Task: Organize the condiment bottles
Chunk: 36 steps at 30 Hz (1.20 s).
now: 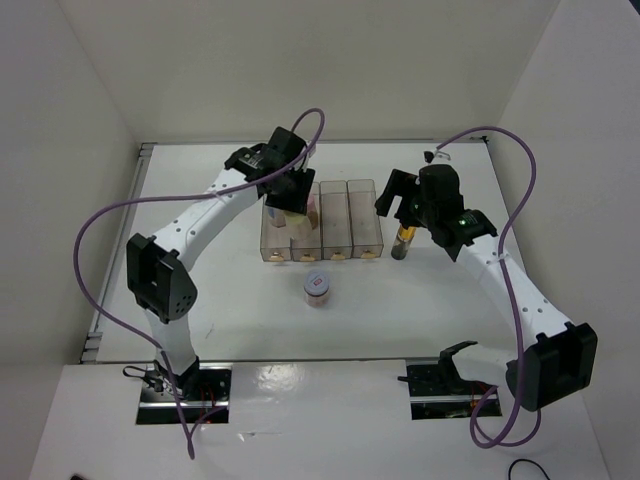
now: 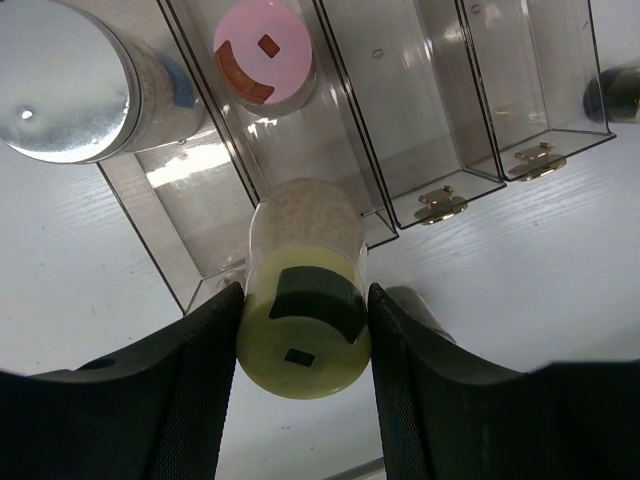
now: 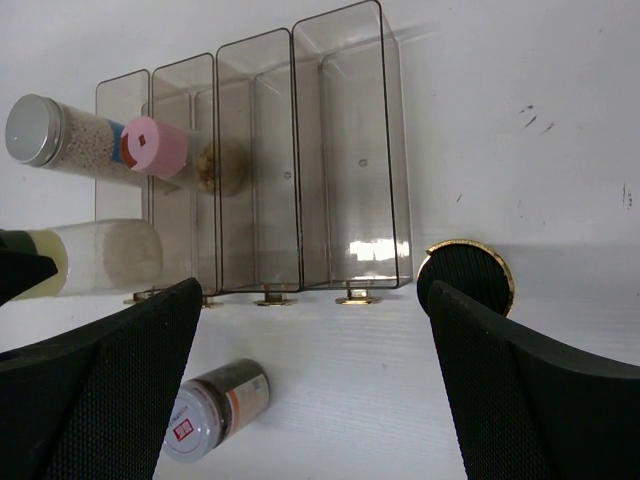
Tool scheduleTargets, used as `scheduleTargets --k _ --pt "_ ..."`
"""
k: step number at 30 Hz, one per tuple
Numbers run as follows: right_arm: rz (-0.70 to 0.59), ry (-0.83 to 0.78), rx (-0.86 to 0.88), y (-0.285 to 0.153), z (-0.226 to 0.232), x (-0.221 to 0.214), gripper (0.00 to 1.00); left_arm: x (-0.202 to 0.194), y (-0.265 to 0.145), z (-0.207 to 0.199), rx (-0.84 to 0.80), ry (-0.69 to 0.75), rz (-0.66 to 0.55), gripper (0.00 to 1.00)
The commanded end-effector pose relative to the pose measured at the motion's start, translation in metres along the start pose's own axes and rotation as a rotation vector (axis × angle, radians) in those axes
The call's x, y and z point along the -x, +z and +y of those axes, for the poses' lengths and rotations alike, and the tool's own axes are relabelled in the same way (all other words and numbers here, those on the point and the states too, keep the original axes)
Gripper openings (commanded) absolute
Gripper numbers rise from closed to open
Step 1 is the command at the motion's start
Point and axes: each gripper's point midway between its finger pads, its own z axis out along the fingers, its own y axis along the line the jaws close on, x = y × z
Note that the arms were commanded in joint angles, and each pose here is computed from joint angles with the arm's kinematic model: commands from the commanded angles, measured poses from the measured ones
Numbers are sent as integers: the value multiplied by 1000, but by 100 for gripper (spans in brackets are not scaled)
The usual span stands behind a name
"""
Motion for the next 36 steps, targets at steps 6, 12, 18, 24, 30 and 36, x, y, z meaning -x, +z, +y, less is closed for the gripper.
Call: scheduleTargets --k 6,12,18,24,30,36 --pt "-64 -22 54 -10 15 21 98 27 16 -8 -25 13 -69 30" --pt "-55 -23 71 -10 18 20 98 24 38 -9 -28 23 -42 30" --pt "-42 -24 75 -9 18 15 98 21 50 -5 -2 32 -25 30" --pt "-23 -30 108 -11 25 11 98 15 69 0 26 34 3 31" --pt "-16 -39 122 -12 31 7 98 5 81 -1 55 51 26 38" --pt "-4 -60 163 -12 43 4 98 -4 88 -3 55 60 46 49"
